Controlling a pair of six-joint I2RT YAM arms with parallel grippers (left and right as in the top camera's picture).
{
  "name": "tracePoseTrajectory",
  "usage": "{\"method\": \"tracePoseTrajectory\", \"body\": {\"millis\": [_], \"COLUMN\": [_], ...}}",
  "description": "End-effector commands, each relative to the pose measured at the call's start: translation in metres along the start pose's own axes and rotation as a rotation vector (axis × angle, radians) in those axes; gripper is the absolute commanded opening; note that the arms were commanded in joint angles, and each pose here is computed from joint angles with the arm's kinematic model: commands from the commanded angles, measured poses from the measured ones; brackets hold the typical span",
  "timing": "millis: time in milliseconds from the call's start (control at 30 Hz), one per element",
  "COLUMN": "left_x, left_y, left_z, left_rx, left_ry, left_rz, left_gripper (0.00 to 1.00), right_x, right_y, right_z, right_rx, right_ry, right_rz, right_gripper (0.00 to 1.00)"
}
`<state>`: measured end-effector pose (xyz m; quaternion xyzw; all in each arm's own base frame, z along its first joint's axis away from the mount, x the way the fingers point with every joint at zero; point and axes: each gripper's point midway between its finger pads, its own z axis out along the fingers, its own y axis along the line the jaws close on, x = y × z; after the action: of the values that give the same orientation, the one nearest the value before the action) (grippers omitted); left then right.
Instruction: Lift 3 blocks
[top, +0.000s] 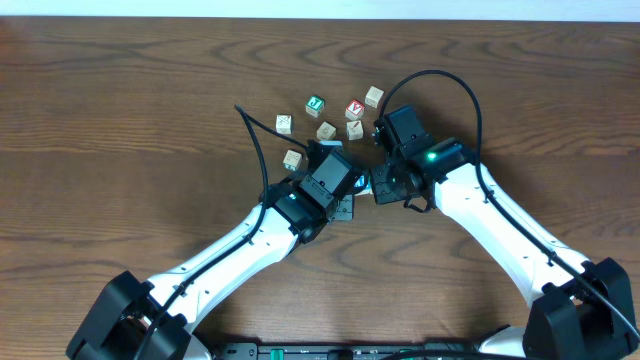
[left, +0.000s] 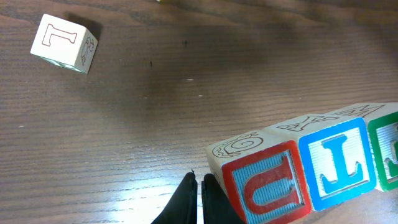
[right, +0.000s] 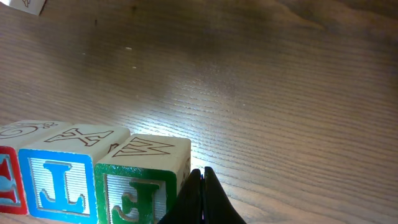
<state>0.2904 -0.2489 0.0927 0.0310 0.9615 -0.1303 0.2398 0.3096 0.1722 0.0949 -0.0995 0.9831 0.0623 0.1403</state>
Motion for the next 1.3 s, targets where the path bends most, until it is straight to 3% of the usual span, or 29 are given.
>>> {"method": "tracePoseTrajectory", "body": {"millis": [0,1267], "left_x": [-0.010,-0.006], "left_y": [-0.064,-0.062], "left_z": [-0.021,-0.006], "left_rx": [0.219,0.202], "left_ry": [-0.012,0.009], "left_rz": [0.047,0.030], "left_gripper": [0.07,0.07], "right_x": [0.013,0.016], "right_y": [0.067,0.071], "right_z": [-0.009,-0.001], "right_rx": [-0.251,-0.280], "right_ry": [0.051,0.059], "right_rz": [-0.081,-0.063], "right_gripper": [0.01,0.01]}}
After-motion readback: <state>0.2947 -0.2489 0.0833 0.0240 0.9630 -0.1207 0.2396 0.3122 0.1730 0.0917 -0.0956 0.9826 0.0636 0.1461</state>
